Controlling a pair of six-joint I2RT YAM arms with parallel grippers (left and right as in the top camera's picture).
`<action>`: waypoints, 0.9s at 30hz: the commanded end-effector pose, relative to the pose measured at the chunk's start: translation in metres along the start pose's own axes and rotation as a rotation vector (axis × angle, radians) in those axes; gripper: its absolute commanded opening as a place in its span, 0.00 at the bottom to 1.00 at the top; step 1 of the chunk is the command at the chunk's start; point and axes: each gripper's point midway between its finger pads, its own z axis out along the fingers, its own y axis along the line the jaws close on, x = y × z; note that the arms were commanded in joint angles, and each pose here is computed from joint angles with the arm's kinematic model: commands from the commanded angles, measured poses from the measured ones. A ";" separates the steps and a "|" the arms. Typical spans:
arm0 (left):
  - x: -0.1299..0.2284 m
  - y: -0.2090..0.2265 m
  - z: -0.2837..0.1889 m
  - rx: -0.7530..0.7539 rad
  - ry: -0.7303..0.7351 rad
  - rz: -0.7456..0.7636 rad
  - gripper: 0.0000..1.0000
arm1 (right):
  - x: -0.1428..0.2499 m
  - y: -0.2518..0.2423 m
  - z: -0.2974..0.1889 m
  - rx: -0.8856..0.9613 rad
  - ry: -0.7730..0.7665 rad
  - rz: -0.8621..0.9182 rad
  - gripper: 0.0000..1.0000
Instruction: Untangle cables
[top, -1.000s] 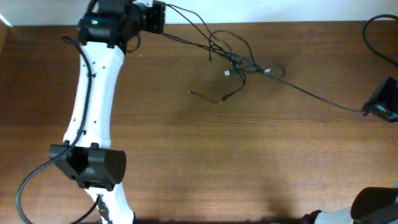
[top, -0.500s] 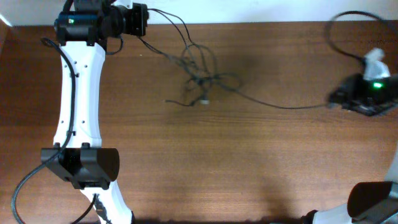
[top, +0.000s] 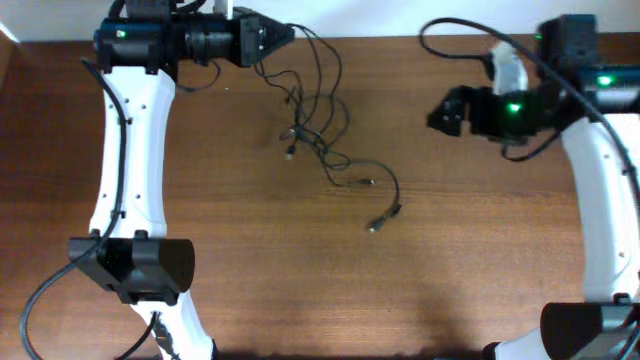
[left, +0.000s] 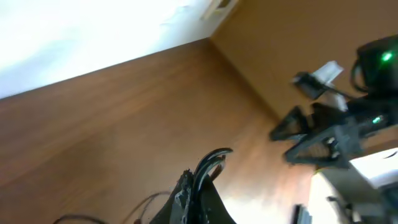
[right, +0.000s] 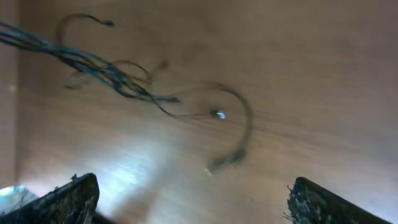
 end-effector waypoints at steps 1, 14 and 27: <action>-0.013 -0.030 -0.001 0.124 -0.025 -0.109 0.00 | -0.011 0.055 0.017 -0.106 -0.042 -0.075 0.99; -0.050 -0.092 -0.011 0.437 -0.057 -0.125 0.00 | -0.040 0.077 0.095 -0.011 -0.098 -0.098 0.87; -0.072 -0.107 -0.019 0.476 -0.075 -0.180 0.00 | -0.093 0.102 0.103 -0.137 -0.285 -0.095 0.63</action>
